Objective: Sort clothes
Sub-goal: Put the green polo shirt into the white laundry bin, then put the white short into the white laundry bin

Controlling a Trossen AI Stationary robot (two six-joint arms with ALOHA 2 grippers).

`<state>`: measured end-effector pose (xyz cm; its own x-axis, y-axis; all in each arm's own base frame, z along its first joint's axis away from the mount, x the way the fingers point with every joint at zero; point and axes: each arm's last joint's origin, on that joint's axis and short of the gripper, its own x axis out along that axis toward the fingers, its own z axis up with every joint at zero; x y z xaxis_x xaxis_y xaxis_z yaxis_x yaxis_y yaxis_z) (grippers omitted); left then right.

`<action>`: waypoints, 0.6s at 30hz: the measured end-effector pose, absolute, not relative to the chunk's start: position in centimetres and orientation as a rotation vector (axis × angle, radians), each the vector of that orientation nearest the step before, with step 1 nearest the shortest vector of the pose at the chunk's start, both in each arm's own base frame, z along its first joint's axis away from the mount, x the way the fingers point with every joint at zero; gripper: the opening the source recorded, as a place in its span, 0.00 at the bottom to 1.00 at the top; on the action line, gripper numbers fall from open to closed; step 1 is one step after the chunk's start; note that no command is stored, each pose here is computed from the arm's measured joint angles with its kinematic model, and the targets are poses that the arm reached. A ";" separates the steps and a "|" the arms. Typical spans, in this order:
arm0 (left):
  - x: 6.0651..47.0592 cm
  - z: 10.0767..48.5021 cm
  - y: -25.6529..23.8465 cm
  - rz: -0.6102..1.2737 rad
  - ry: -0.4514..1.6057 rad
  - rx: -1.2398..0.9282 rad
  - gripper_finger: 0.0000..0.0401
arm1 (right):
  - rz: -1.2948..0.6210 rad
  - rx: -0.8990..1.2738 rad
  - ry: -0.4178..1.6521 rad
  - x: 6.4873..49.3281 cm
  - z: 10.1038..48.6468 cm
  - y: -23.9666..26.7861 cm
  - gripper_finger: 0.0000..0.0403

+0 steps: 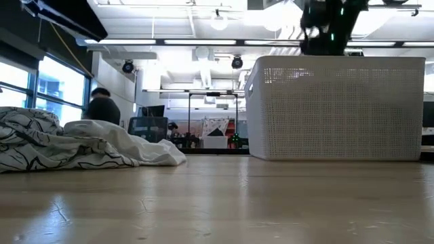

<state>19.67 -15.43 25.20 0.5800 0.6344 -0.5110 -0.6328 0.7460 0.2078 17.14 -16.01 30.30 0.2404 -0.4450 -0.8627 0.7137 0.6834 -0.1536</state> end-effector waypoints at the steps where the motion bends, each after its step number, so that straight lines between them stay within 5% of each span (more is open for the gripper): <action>1: 19.8 25.2 -15.5 0.745 0.574 -0.016 0.32 | -0.790 0.287 1.033 17.4 31.3 -15.5 0.42; 9: 22.0 22.8 -12.1 0.885 0.569 -0.115 0.32 | -0.537 0.128 0.643 19.4 36.4 -8.5 0.45; 18: 24.2 16.1 -3.4 0.951 0.835 -0.263 0.27 | -0.273 0.001 0.480 21.1 35.9 1.6 0.45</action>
